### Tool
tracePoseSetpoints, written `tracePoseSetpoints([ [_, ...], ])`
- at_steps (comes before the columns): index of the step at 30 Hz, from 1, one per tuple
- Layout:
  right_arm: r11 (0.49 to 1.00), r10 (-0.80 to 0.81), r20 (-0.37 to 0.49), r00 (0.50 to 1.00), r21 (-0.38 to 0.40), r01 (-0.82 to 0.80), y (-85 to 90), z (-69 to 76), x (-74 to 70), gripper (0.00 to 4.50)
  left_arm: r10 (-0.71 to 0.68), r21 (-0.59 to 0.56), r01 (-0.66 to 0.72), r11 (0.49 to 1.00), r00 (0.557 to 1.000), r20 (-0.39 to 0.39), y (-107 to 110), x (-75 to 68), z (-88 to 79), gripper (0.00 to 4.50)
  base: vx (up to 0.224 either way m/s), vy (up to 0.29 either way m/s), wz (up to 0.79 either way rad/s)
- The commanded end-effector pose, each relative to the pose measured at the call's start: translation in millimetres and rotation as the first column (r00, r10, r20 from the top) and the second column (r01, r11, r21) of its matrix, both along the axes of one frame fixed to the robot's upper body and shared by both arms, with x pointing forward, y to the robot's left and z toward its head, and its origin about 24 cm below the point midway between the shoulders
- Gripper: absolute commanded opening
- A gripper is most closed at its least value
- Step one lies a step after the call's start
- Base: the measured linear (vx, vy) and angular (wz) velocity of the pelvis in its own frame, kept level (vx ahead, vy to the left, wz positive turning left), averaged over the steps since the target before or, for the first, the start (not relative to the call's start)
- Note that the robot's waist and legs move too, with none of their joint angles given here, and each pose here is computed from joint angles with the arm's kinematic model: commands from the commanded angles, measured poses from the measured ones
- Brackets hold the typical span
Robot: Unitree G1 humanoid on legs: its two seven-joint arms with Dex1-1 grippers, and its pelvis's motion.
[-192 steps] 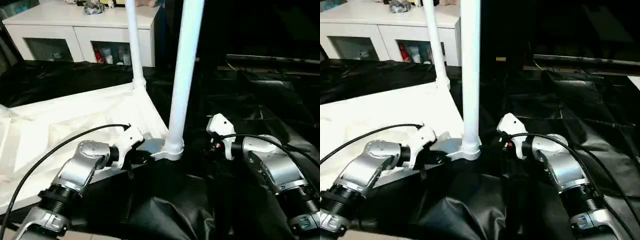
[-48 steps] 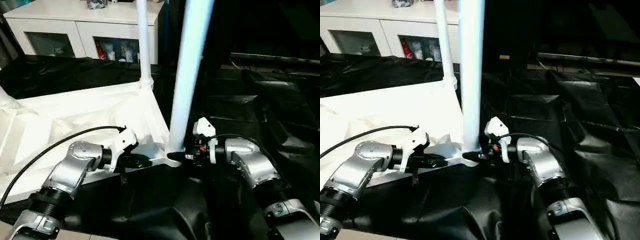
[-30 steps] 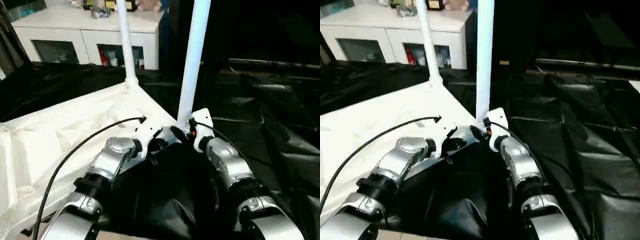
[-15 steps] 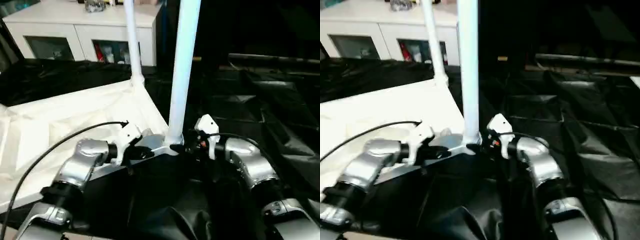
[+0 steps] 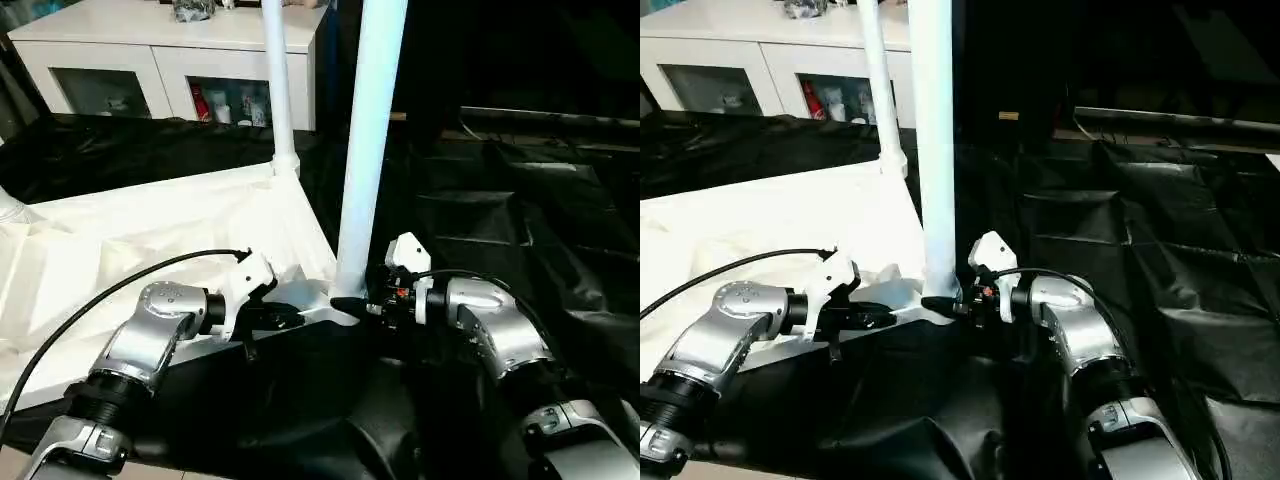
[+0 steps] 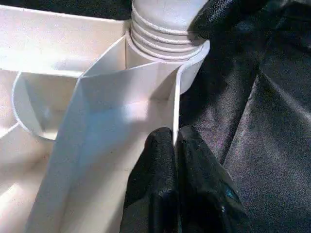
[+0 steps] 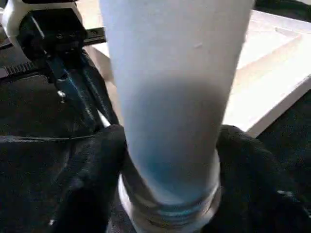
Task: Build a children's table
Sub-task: Rotate leg to tighten
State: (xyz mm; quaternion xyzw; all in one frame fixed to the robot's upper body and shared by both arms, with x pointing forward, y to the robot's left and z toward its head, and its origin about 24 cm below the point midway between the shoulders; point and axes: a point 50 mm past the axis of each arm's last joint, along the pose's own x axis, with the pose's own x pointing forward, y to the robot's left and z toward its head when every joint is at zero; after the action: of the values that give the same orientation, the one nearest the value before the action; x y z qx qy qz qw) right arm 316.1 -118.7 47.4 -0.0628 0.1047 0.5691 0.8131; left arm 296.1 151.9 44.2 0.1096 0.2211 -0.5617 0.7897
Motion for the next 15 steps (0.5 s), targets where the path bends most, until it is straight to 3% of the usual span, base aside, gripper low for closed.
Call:
tracePoseSetpoints([
  [1,0.998,0.056,-0.011,0.998,0.011,-0.056,7.4,-0.4,-4.1,2.7,-0.017,-0.071,0.013,0.997,0.998,-0.052,-10,-7.1,-8.8,0.0,0.0,0.0,0.0],
  [7,1.0,0.014,-0.041,0.999,0.004,-0.014,7.5,-8.0,-6.7,2.51,0.046,-0.045,-0.048,0.998,0.998,-0.031,-10,-2.9,-12.0,0.0,0.0,0.0,0.0],
  [11,0.984,-0.174,-0.068,0.982,-0.05,0.17,9.4,-23.9,-0.8,2.49,0.177,-0.003,-0.177,0.984,0.984,-0.012,-14,8.8,-16.1,0.0,0.0,0.0,0.0],
  [13,0.956,-0.286,-0.071,0.956,-0.093,0.279,12.4,-32.6,2.3,2.49,0.244,0.0,-0.244,0.97,0.97,0.003,-21,16.6,-16.2,0.0,0.0,0.0,0.0],
  [15,0.857,-0.512,-0.111,0.852,-0.135,0.498,18.9,-44.6,8.6,2.48,0.357,0.019,-0.357,0.934,0.934,0.023,-37,29.0,-17.4,0.0,0.0,0.0,0.0],
])
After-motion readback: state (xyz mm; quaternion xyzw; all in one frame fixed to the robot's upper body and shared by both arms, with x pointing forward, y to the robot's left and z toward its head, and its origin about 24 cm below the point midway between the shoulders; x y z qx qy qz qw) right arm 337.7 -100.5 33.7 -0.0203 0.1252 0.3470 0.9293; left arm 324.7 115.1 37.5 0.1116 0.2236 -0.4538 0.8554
